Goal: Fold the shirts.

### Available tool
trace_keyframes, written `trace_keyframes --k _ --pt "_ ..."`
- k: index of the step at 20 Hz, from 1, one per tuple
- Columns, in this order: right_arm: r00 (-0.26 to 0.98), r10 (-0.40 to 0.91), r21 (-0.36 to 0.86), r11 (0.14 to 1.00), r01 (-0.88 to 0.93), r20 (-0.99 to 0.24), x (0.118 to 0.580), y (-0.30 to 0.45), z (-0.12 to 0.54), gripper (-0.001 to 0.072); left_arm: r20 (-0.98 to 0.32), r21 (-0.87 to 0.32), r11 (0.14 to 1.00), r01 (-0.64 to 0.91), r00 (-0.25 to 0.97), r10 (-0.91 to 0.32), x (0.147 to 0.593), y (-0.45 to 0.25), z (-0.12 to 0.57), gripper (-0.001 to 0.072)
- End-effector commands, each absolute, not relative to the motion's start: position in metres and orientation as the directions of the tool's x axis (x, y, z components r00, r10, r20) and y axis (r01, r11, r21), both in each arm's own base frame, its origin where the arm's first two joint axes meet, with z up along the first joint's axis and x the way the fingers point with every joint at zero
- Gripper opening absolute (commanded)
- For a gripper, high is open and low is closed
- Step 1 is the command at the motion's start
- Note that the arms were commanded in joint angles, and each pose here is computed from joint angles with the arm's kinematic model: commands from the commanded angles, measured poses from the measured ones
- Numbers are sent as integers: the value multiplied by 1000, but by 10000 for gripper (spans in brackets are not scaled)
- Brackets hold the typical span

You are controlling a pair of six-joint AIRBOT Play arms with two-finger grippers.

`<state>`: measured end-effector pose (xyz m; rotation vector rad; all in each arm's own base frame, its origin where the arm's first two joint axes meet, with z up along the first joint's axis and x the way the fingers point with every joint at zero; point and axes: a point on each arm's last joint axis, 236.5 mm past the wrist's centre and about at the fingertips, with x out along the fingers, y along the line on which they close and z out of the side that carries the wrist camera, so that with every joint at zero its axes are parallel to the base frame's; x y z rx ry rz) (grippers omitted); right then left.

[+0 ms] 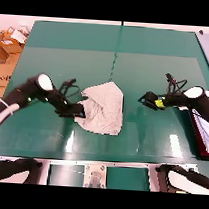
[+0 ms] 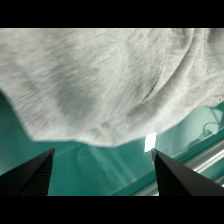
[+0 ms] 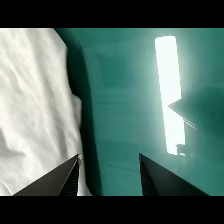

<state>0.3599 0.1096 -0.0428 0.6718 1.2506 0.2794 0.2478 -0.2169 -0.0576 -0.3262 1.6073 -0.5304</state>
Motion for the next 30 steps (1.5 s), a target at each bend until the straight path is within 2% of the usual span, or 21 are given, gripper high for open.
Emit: trace_keyframes --k 1,4,5,6,13,14,15,16,19,23,25,27,30 --pt "342 641 713 684 154 -688 407 134 -48 437 -843 -538 843 18 -10 -538 244 -239 -96 711" --pt "293 664 715 690 115 -688 426 161 -63 503 -850 -524 851 -12 -51 -524 232 -240 -109 699" --pt "273 671 714 692 102 -689 430 172 -69 503 -850 -524 852 -9 -56 -524 231 -240 -109 431" --pt "252 678 714 695 86 -691 434 184 -75 503 -848 -526 850 -4 -70 -525 228 -240 -108 23" --pt "166 711 719 695 -18 -683 448 248 -93 491 -846 -526 850 -7 -102 -524 220 -240 -107 21" --pt "165 714 720 693 -32 -681 450 253 -91 395 -846 -526 850 -6 -101 -524 220 -240 -107 20" --pt "166 716 720 692 -49 -678 451 256 -88 135 -846 -526 850 -2 -100 -524 221 -240 -106 20" --pt "159 723 722 687 -75 -672 451 257 -83 8 -847 -526 851 6 -96 -523 224 -240 -104 20" --pt "155 747 739 664 -114 -647 455 243 -57 7 -864 -502 861 78 -93 -495 240 -234 -84 19" --pt "239 767 744 639 -197 -596 455 202 32 6 -947 -312 912 268 -12 -320 290 -204 -20 19" --pt "303 777 721 628 -295 -553 437 187 104 7 -943 -265 900 346 103 -318 324 -206 40 20" --pt "389 777 662 627 -410 -495 411 182 178 7 -895 -249 864 437 236 -378 350 -218 114 20" --pt "533 747 523 661 -538 -396 354 172 276 7 -791 -173 830 530 428 -438 363 -219 229 19"
